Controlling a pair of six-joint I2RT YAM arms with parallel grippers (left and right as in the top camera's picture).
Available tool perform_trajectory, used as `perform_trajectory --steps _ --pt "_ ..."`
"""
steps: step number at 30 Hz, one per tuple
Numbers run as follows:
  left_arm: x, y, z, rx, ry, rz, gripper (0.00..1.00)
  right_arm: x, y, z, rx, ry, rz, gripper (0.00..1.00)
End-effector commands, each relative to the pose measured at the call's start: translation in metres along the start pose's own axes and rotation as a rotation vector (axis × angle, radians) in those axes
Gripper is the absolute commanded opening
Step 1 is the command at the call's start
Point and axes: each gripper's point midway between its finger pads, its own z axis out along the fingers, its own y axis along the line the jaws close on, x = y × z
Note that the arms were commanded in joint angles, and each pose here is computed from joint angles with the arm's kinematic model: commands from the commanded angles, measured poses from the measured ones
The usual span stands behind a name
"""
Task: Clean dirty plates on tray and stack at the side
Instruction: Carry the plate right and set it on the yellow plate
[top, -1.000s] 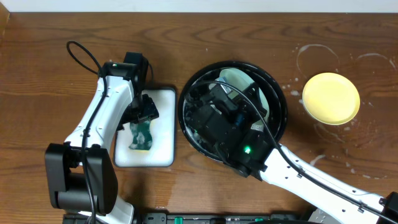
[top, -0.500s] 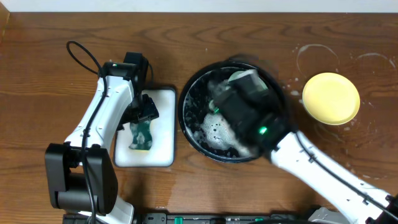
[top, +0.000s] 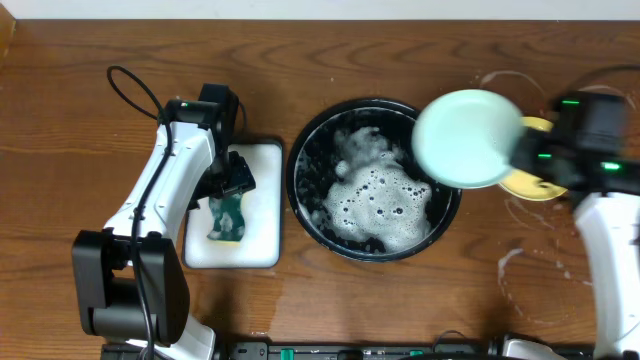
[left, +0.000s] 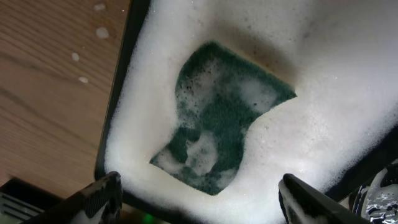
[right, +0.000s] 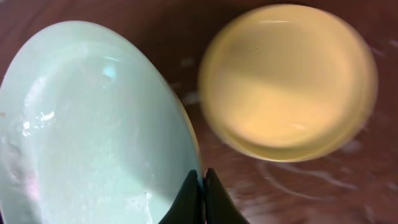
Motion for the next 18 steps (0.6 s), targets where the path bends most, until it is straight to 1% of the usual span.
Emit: perform_trajectory --steps 1,5,8,11,12,13,14,15,18 --pt "-0.002 0.004 -0.001 -0.017 -0.01 -0.001 0.81 -0.007 -0.032 0.006 -0.07 0.038 0.17 0.01" --pt "-0.002 0.004 -0.001 -0.017 -0.01 -0.001 0.81 -0.009 -0.08 0.024 0.0 0.063 0.286 0.01" --pt "-0.002 0.004 -0.001 -0.017 -0.01 -0.001 0.81 -0.01 -0.103 0.042 0.031 0.074 0.328 0.01" --pt "-0.002 0.004 -0.001 -0.017 -0.01 -0.001 0.81 -0.013 -0.114 0.058 0.037 0.07 0.342 0.01" --pt "-0.002 0.004 -0.001 -0.017 -0.01 -0.001 0.81 -0.015 -0.116 0.062 0.037 0.067 0.343 0.07" --pt "-0.002 0.004 -0.001 -0.017 -0.01 -0.001 0.81 -0.016 -0.116 0.063 0.033 0.064 0.348 0.22" --pt "-0.002 0.004 -0.001 -0.017 -0.01 -0.001 0.81 -0.018 -0.114 0.061 0.026 0.057 0.361 0.3" --pt "-0.002 0.004 -0.001 -0.017 -0.01 -0.001 0.81 -0.021 -0.109 0.057 0.001 0.048 0.359 0.35" --pt "-0.002 0.004 -0.001 -0.017 -0.01 -0.001 0.81 -0.033 -0.083 0.036 -0.109 0.001 0.329 0.42"
